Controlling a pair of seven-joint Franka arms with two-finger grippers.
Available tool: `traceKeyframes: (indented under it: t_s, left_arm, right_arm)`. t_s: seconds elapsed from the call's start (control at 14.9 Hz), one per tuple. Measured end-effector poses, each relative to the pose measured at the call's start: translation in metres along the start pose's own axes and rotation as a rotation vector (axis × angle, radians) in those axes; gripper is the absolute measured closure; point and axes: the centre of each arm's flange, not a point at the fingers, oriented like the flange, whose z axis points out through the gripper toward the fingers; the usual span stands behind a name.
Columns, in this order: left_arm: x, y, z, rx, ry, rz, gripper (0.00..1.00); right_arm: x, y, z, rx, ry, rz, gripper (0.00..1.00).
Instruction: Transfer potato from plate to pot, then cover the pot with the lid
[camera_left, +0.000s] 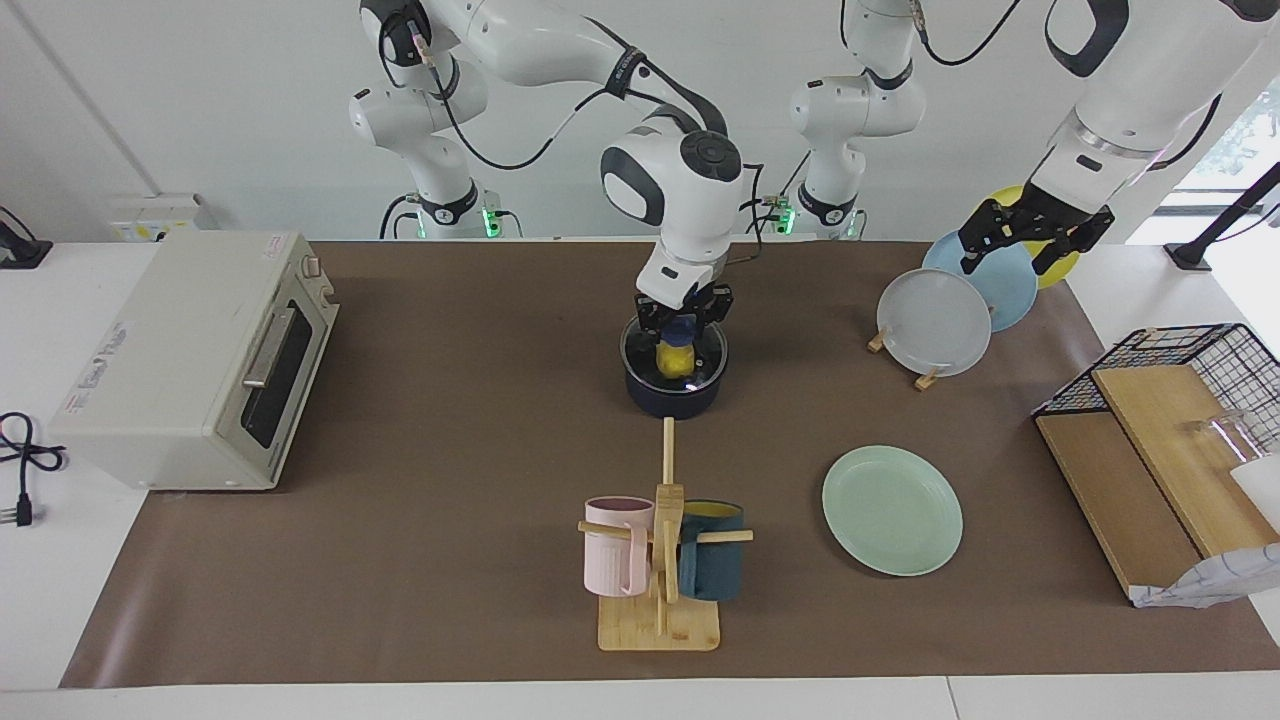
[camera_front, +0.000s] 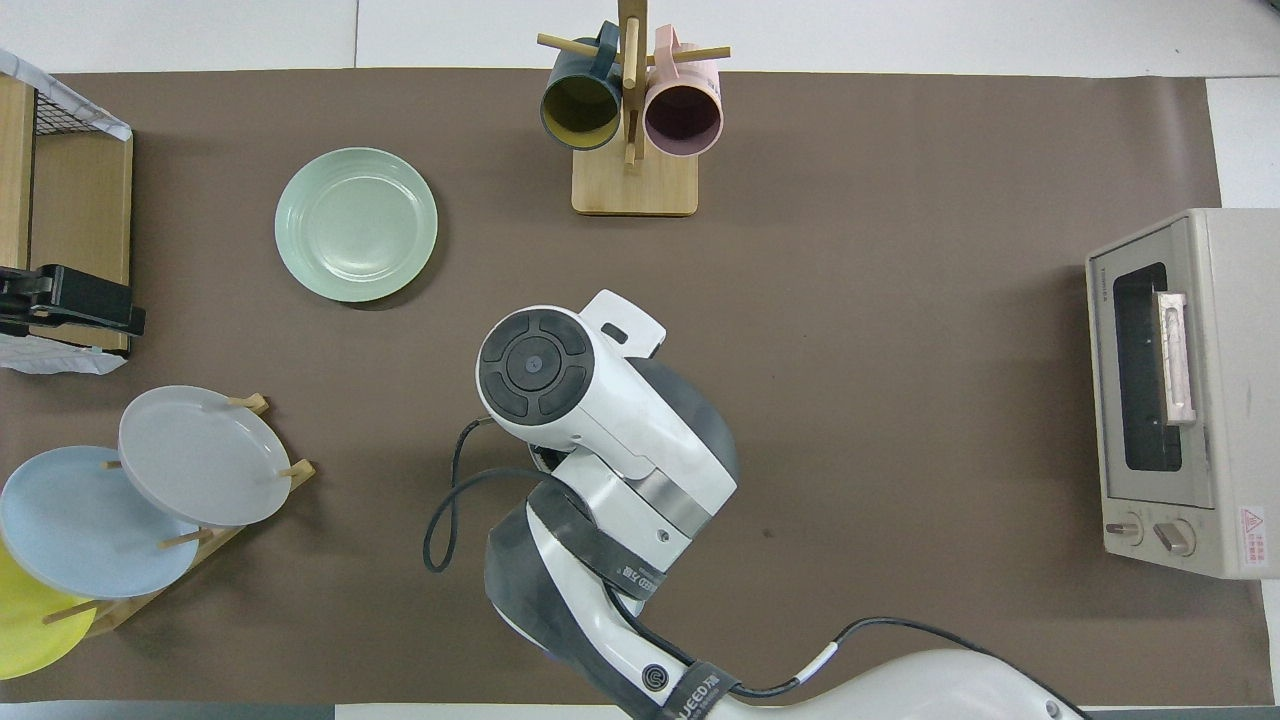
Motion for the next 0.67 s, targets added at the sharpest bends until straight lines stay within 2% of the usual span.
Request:
traceKeyframes:
  t_s: [0.67]
  left_arm:
    - [-0.0005, 0.0077, 0.0006, 0.001, -0.006, 0.009, 0.0]
  right_arm:
    - [-0.0023, 0.0017, 0.0017, 0.015, 0.028, 0.012, 0.34]
